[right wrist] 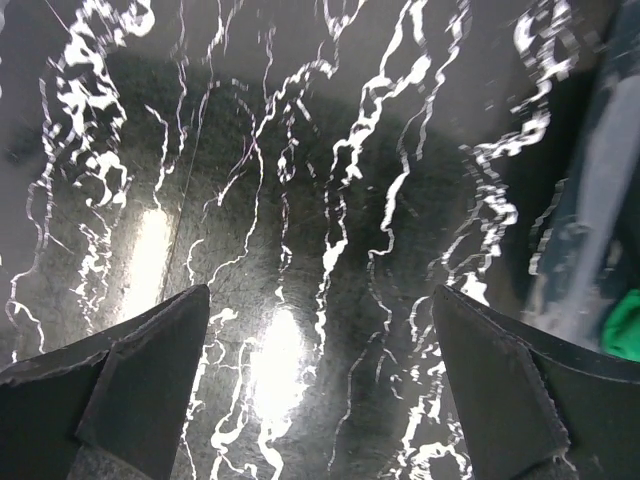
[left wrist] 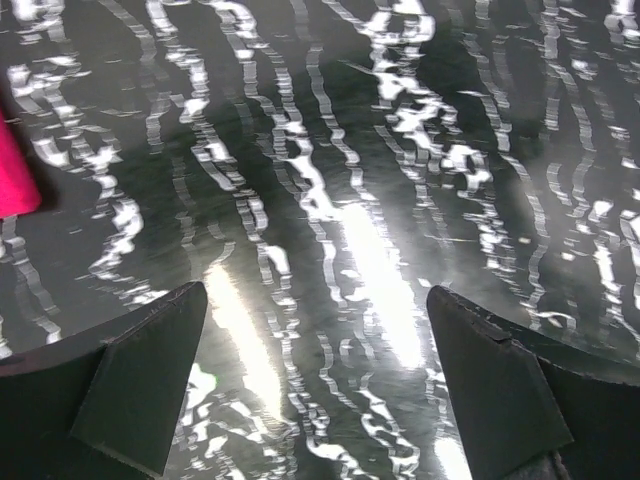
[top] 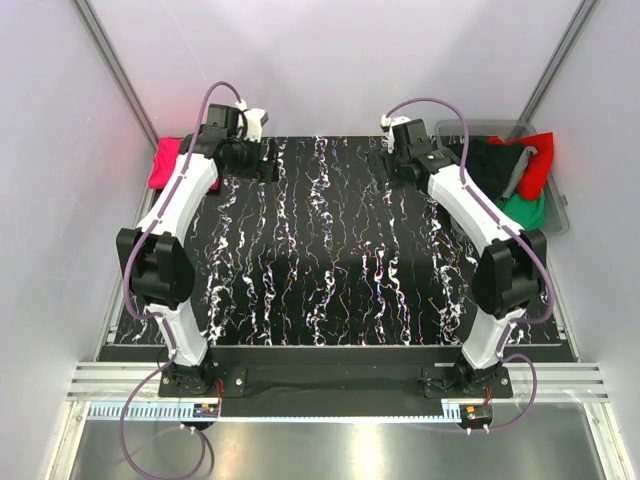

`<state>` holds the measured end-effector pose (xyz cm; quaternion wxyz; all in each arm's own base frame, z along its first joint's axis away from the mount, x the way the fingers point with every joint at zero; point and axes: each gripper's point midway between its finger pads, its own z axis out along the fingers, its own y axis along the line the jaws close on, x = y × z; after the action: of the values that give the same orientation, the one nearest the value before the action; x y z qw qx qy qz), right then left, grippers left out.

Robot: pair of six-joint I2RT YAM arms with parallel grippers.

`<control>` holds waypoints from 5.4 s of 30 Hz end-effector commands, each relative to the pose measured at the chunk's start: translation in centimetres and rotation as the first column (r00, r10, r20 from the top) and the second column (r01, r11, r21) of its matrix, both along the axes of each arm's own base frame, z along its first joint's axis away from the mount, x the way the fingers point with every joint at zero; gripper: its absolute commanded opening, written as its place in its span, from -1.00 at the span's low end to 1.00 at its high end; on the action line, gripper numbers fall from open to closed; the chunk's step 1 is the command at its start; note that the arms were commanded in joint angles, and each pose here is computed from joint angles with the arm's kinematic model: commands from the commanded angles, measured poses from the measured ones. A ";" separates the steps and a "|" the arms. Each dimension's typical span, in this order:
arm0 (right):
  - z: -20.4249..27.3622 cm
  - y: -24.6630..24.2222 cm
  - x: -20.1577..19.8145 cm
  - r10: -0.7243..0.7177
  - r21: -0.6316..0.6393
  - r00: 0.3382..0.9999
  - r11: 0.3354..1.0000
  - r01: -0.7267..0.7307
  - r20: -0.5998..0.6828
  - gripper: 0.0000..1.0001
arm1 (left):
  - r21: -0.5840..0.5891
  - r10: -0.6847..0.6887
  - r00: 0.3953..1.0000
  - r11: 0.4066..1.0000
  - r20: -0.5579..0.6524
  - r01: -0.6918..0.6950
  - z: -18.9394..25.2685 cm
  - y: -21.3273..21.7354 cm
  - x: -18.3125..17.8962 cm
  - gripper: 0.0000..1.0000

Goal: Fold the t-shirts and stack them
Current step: Grab the tshirt from the pile, then move the tshirt to the center of the board, then flatten the tshirt out

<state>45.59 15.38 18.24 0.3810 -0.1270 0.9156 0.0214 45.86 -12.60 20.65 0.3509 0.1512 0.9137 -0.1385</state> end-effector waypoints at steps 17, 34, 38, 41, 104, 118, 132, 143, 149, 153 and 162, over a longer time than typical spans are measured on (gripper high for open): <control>14.2 -13.0 3.9 -0.116 0.052 0.963 0.993 0.106 0.243 0.70 | -0.027 -0.157 0.987 0.987 0.027 0.158 1.4 -1.7 -3.9 0.61; -0.7 -21.4 2.3 -0.118 -0.121 0.986 0.987 0.103 -0.119 0.25 | 0.013 -0.166 0.986 0.986 -0.020 0.166 -0.4 -1.6 -4.8 0.64; -2.8 -21.8 2.0 -0.111 -0.141 0.979 0.986 0.087 -0.172 0.27 | 0.015 -0.166 0.986 0.986 -0.019 0.166 -0.4 -1.6 -4.6 0.65; -3.4 -22.0 2.5 -0.105 -0.149 0.978 0.986 0.078 -0.182 0.27 | 0.024 -0.165 0.986 0.986 -0.025 0.166 -0.7 -1.6 -4.6 0.66; 6.7 3.0 -5.1 0.570 -0.303 0.786 0.813 -0.498 0.238 0.45 | 0.360 0.120 0.986 0.920 0.112 -0.153 -2.0 7.7 -7.5 0.97; -4.7 13.0 2.5 0.687 -0.172 0.727 0.718 -0.675 0.014 0.21 | 0.437 0.129 0.989 0.887 0.071 -0.147 -4.2 9.4 -9.1 0.97; -7.4 11.7 -2.5 0.655 -0.138 0.741 0.728 -0.671 -0.149 0.06 | 0.425 0.180 0.980 0.883 0.079 -0.197 -4.1 10.7 -7.8 0.97; -11.2 12.2 -3.4 0.643 -0.165 0.731 0.715 -0.680 -0.226 0.28 | 0.414 0.191 0.980 0.889 0.051 -0.195 -4.8 10.7 -7.2 0.97; -12.5 11.7 -2.4 0.608 -0.222 0.757 0.725 -0.653 -0.242 -0.16 | 0.433 0.195 0.979 0.878 0.061 -0.202 -4.5 11.1 -7.3 0.97; -11.1 10.5 -1.5 0.574 -0.303 0.792 0.732 -0.610 -0.208 -0.86 | 0.432 0.196 0.979 0.879 0.063 -0.204 -4.5 11.1 -7.1 0.97; 6.9 9.6 -1.8 0.650 -0.428 0.749 0.718 -0.549 0.128 -1.00 | 0.403 0.150 0.988 0.902 0.042 -0.154 -4.9 10.0 -6.8 0.94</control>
<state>43.03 24.40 10.02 0.2846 -0.4965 0.8197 -0.0258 37.36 -1.73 14.18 0.2944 0.1428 0.9398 0.0982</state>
